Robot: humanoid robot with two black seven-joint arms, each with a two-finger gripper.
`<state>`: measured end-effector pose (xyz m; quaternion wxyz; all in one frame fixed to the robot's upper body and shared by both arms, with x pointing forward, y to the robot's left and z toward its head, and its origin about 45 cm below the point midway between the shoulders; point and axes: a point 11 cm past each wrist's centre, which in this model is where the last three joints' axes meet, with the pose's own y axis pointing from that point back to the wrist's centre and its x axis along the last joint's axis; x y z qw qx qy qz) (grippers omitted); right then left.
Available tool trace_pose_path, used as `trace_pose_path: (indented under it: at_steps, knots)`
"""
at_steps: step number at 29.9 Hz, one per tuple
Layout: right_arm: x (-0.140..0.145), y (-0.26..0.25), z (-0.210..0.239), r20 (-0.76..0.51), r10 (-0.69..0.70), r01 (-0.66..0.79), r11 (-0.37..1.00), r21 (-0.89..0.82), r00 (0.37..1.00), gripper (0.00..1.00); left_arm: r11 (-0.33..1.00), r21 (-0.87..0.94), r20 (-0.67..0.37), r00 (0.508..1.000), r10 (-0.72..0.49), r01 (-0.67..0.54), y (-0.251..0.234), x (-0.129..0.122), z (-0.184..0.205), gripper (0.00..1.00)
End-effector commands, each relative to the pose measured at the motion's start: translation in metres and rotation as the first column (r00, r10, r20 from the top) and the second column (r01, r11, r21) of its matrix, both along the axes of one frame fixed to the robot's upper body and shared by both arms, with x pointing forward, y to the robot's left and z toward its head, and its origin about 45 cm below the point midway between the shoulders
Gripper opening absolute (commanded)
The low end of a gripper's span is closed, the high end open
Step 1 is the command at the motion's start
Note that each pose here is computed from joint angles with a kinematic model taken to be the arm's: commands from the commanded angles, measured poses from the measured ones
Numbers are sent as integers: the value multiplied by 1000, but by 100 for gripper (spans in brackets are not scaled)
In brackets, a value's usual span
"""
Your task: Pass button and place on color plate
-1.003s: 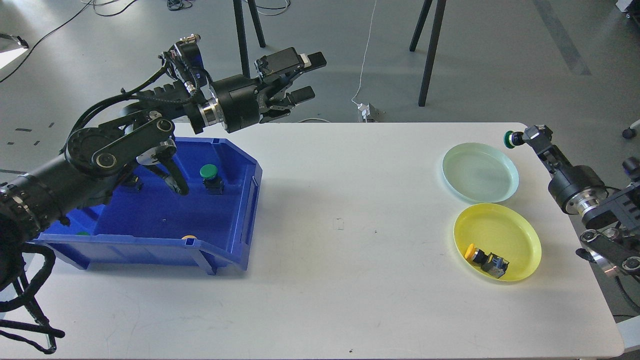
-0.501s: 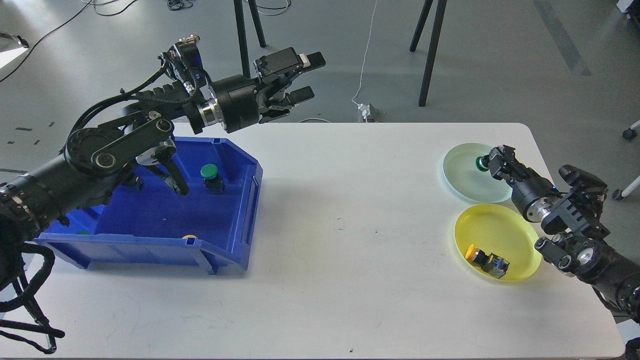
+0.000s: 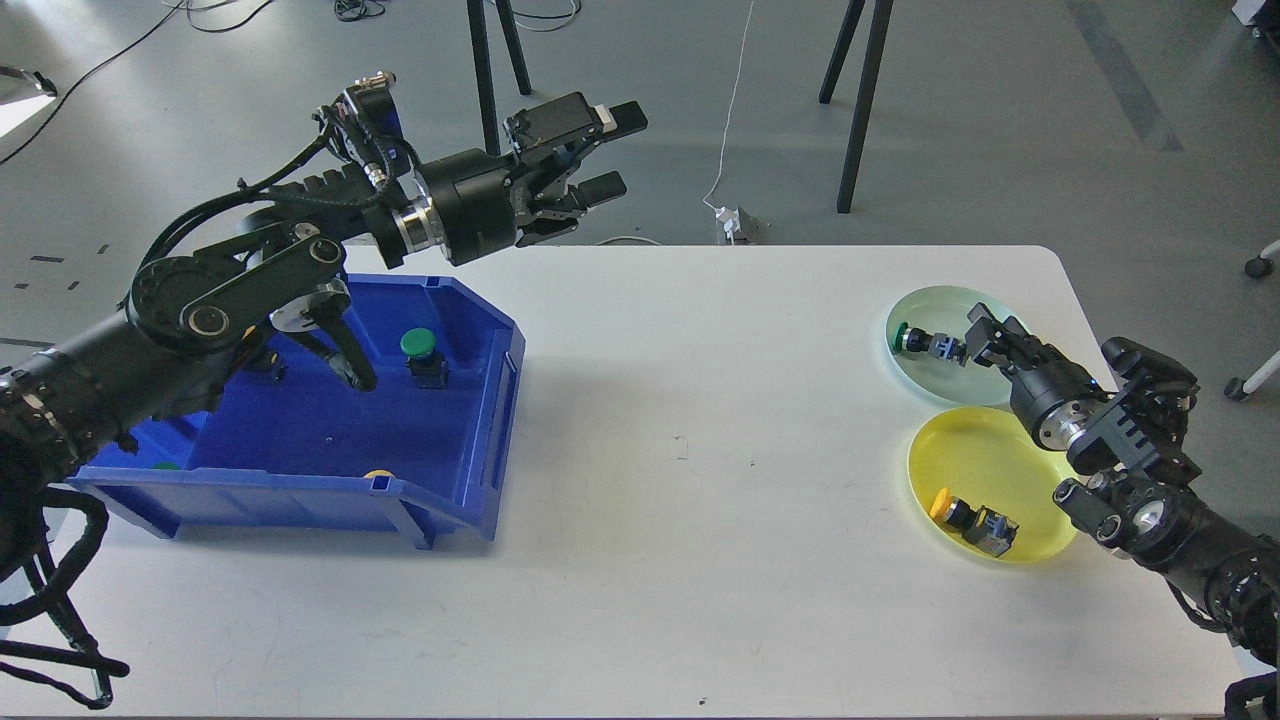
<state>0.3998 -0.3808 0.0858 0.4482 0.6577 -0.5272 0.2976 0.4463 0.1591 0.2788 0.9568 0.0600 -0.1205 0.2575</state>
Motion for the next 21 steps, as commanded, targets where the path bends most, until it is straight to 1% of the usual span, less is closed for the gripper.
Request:
trace_pose_path:
  at_steps: [1,2,5,7,9,11,13,14,16,17,18,21]
  knots:
    - [0,-1,0,5,-11,11,1000,10,1000,52,1000,0,0,1000,0,0,0,0,0,99]
    - [1,0,1,9,-14,14,1000,15,1000,55,1000,0,0,1000,0,0,0,0,0,99]
    - [8,5,8,29,-18,16,999,40,999,55,1000,-1,-1,1000,0,0,0,0,0,99]
    - [20,4,23,70,-51,45,995,85,996,56,1000,-3,-1,1000,1,-1,0,0,0,99]
    - [39,10,48,119,-96,72,979,192,988,56,1000,-19,-9,1000,9,-9,1,1,1,99]
    - [56,27,69,124,-116,63,927,371,985,57,998,-57,-25,999,35,-36,5,4,3,99]
    - [73,34,104,138,-134,34,828,560,981,58,995,-84,-37,998,58,-61,10,7,5,99]
    - [79,35,122,150,-132,9,779,627,980,58,994,-90,-36,997,65,-68,12,9,7,99]
    - [87,46,164,176,-98,-77,625,777,979,60,990,-100,-24,995,100,-102,25,14,14,99]
    - [88,51,176,185,-82,-107,564,819,979,60,986,-106,-15,992,124,-125,35,17,19,99]
    - [89,60,191,198,-59,-147,475,867,978,61,981,-112,-1,988,157,-156,48,22,26,99]
    - [88,83,223,247,35,-247,261,933,968,64,961,-134,34,968,247,-240,86,31,45,99]
